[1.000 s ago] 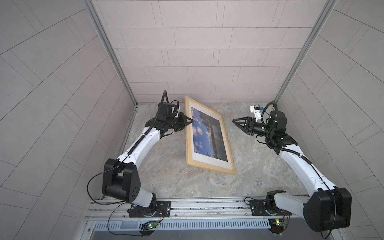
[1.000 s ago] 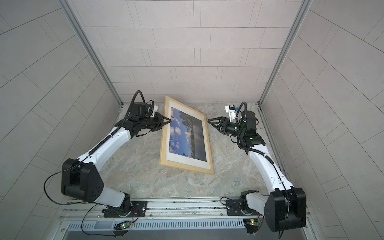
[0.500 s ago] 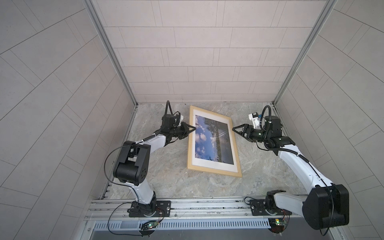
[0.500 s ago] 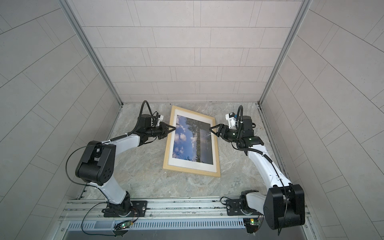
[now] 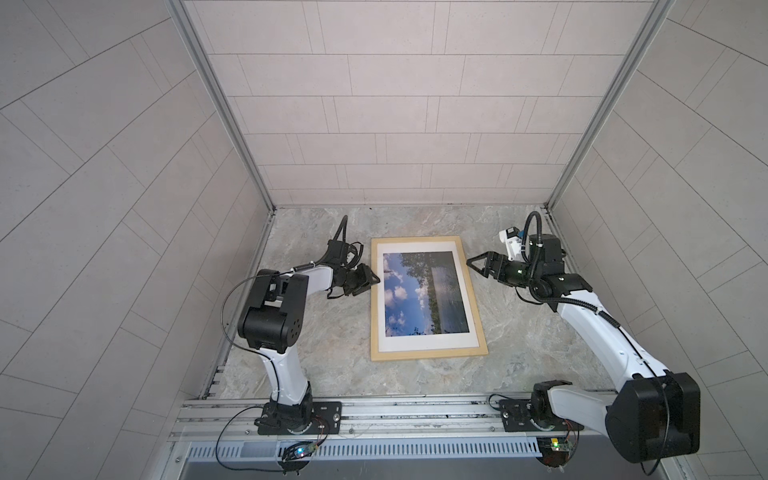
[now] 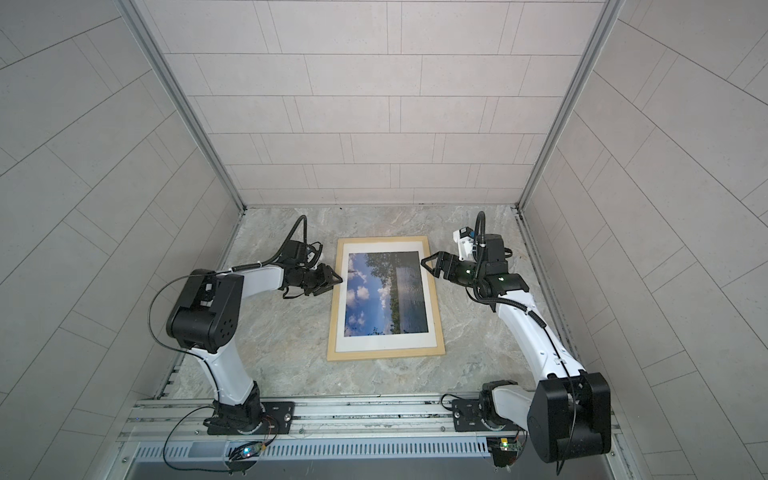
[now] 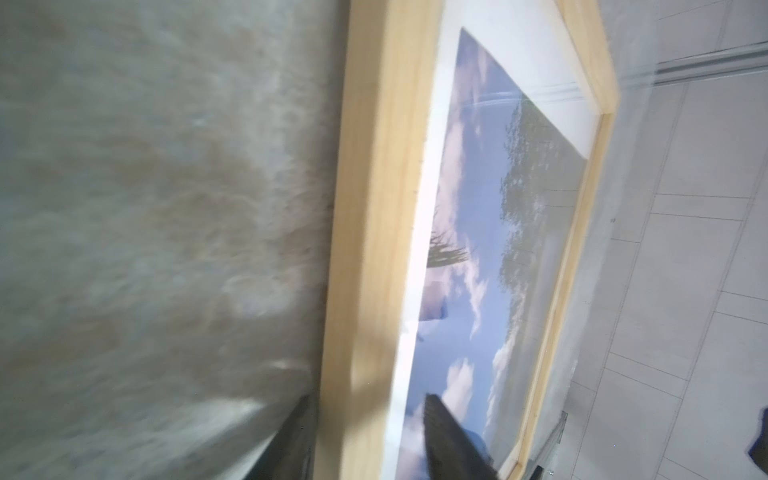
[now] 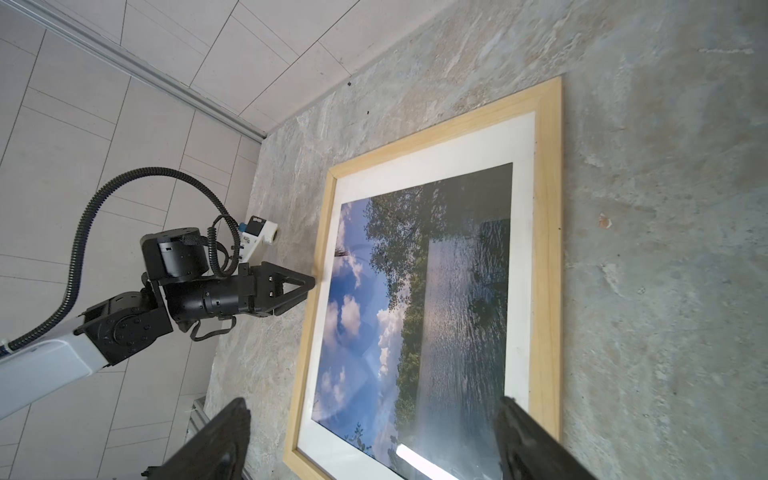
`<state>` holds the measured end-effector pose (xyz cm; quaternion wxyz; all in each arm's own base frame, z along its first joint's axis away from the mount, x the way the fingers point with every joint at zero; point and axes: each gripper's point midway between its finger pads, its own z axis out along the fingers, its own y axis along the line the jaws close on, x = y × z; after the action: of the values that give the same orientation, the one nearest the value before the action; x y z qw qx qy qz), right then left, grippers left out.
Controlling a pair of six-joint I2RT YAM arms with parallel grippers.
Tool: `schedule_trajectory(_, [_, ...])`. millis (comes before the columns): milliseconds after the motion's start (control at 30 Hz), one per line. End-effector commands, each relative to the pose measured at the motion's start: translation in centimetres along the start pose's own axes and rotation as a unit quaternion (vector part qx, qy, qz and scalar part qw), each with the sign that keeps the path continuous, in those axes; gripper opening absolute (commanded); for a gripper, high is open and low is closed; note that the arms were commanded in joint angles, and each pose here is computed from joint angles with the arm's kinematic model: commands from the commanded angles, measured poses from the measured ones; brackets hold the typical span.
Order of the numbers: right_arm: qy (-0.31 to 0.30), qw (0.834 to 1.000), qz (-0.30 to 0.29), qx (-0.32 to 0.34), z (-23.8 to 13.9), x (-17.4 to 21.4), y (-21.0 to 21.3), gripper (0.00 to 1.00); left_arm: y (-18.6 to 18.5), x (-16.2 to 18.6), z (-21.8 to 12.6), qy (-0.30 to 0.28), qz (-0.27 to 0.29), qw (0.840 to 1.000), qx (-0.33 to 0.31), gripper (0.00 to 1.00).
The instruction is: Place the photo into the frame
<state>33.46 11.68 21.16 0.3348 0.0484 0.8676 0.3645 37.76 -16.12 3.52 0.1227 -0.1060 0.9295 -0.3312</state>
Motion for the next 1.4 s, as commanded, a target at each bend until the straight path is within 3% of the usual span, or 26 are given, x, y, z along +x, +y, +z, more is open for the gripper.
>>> schedule_trajectory(0, [-0.017,0.999,-0.036,0.014,-1.0,-1.0,0.3,0.92,-0.4,-1.2,-3.1,-0.02,0.059,0.996,-0.059,0.58])
schedule_trajectory(67, [-0.016,0.998,-0.044,0.034,-1.2,-0.9,-0.3,0.99,-0.3,-1.2,-4.5,-0.021,0.071,0.994,-0.084,0.6])
schedule_trajectory(200, [-0.02,0.993,-0.068,0.091,-1.8,-0.8,-2.1,0.99,-0.2,-1.8,-7.8,-0.034,0.086,0.984,-0.149,0.61])
schedule_trajectory(333, [-0.064,0.97,-0.12,0.199,-4.5,-2.3,-4.6,0.99,-1.8,-3.9,-12.4,-0.114,0.109,0.971,-0.181,0.61])
schedule_trajectory(433, [-0.149,0.936,-0.205,0.243,-6.6,-4.2,-5.1,0.99,-0.5,-6.2,-16.6,-0.21,0.111,0.935,-0.262,0.65])
schedule_trajectory(500, [-0.222,0.902,-0.247,0.275,-8.5,-5.4,-5.6,0.99,1.6,-7.3,-19.1,-0.275,0.111,0.896,-0.33,0.67])
schedule_trajectory(567, [-0.247,0.878,-0.275,0.304,-8.8,-5.4,-6.8,1.0,3.7,-7.5,-20.1,-0.314,0.123,0.865,-0.371,0.68])
schedule_trajectory(633, [-0.267,0.868,-0.263,0.325,-8.8,-5.0,-8.6,1.0,5.5,-7.2,-20.8,-0.358,0.138,0.833,-0.399,0.7])
schedule_trajectory(667, [-0.278,0.864,-0.252,0.335,-8.7,-5.0,-9.5,1.0,6.1,-6.9,-20.7,-0.388,0.148,0.821,-0.393,0.81])
schedule_trajectory(700, [-0.287,0.859,-0.248,0.345,-8.4,-4.8,-10.3,1.0,6.5,-6.7,-20.2,-0.42,0.168,0.808,-0.379,1.0])
schedule_trajectory(800, [-0.306,0.845,-0.242,0.366,-7.2,-4.3,-13.1,1.0,7.9,-5.8,-19.0,-0.472,0.207,0.775,-0.365,1.0])
schedule_trajectory(967, [-0.292,0.85,-0.237,0.37,-3.6,-3.3,-16.6,1.0,9.0,-6.7,-17.4,-0.463,0.211,0.778,-0.368,1.0])
schedule_trajectory(1067, [-0.297,0.847,-0.233,0.375,-2.6,-3.1,-17.9,0.99,9.4,-7.5,-17.2,-0.475,0.212,0.772,-0.365,1.0])
schedule_trajectory(1233, [-0.294,0.845,-0.219,0.389,-1.6,-2.6,-19.9,0.99,12.0,-7.6,-16.5,-0.489,0.175,0.773,-0.364,1.0])
schedule_trajectory(1367, [-0.266,0.856,-0.228,0.381,-0.4,-2.5,-19.9,0.99,12.4,-7.6,-16.3,-0.484,0.171,0.776,-0.366,1.0])
